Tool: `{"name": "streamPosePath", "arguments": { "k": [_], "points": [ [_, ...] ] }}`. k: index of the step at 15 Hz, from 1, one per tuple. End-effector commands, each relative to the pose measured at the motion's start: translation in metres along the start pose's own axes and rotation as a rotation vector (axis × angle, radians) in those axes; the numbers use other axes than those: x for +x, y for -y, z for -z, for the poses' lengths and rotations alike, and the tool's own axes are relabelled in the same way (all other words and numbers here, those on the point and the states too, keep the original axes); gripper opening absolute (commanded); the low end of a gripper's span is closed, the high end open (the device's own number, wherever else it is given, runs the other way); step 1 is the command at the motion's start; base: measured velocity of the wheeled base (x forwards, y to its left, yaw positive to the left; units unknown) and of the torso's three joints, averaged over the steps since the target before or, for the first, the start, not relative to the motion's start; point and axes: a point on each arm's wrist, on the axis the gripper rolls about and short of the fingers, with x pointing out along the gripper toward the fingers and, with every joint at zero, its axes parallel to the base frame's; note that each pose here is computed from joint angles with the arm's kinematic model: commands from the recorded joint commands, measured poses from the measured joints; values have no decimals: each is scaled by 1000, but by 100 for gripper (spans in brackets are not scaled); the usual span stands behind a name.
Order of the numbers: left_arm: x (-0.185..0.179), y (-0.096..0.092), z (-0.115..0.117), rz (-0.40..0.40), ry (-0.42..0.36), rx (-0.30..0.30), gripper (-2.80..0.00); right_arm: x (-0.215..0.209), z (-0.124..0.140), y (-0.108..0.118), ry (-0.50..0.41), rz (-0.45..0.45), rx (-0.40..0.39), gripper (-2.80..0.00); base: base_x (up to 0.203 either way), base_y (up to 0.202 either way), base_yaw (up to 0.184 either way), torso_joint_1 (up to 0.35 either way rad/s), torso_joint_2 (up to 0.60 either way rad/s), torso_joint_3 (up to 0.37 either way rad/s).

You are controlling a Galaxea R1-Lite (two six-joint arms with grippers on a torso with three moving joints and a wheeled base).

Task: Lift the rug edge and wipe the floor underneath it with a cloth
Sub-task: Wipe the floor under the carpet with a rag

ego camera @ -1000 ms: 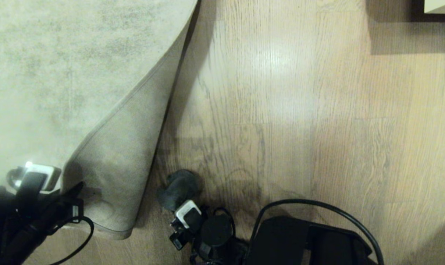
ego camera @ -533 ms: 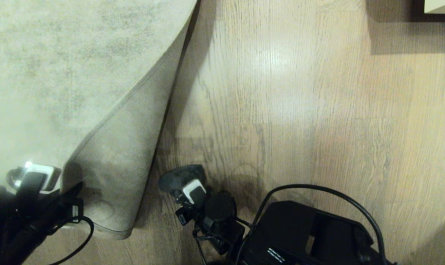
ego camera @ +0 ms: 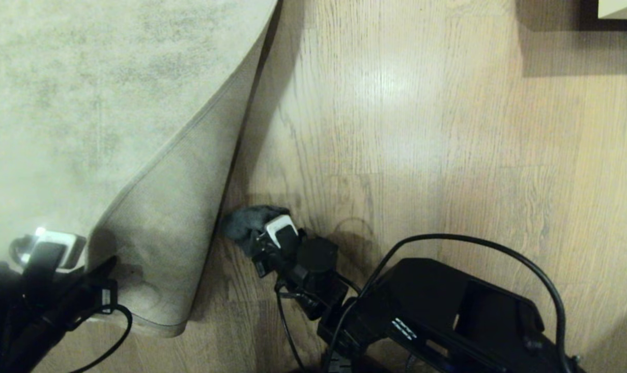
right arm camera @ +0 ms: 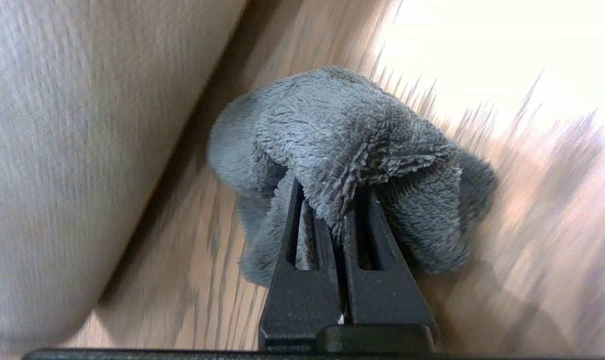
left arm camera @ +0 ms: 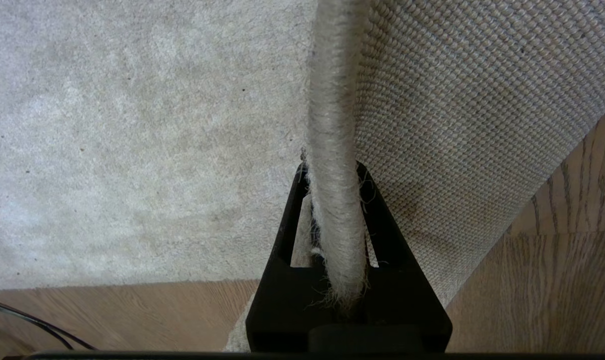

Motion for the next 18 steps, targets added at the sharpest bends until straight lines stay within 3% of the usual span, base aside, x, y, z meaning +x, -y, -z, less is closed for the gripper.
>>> {"name": "streamPosePath", "arguments": {
  "k": [1,5,10,15,18],
  "points": [
    [0,-1,-5,-14,46,3,-280,1,-27,5,52,13,10,-280,0,0,0,0,0,0],
    [0,-1,-5,-12,47,3,-280,-8,-53,11,52,12,6,-280,0,0,0,0,0,0],
    [0,-2,-5,-13,46,2,-280,-41,-62,5,-7,-28,-6,-280,0,0,0,0,0,0],
    [0,-1,-4,-12,45,3,-280,-88,-34,-38,-102,-150,-22,-280,0,0,0,0,0,0],
    [0,-1,-5,-12,47,3,-280,-91,-14,-52,-137,-183,-32,-280,0,0,0,0,0,0]
  ]
}}
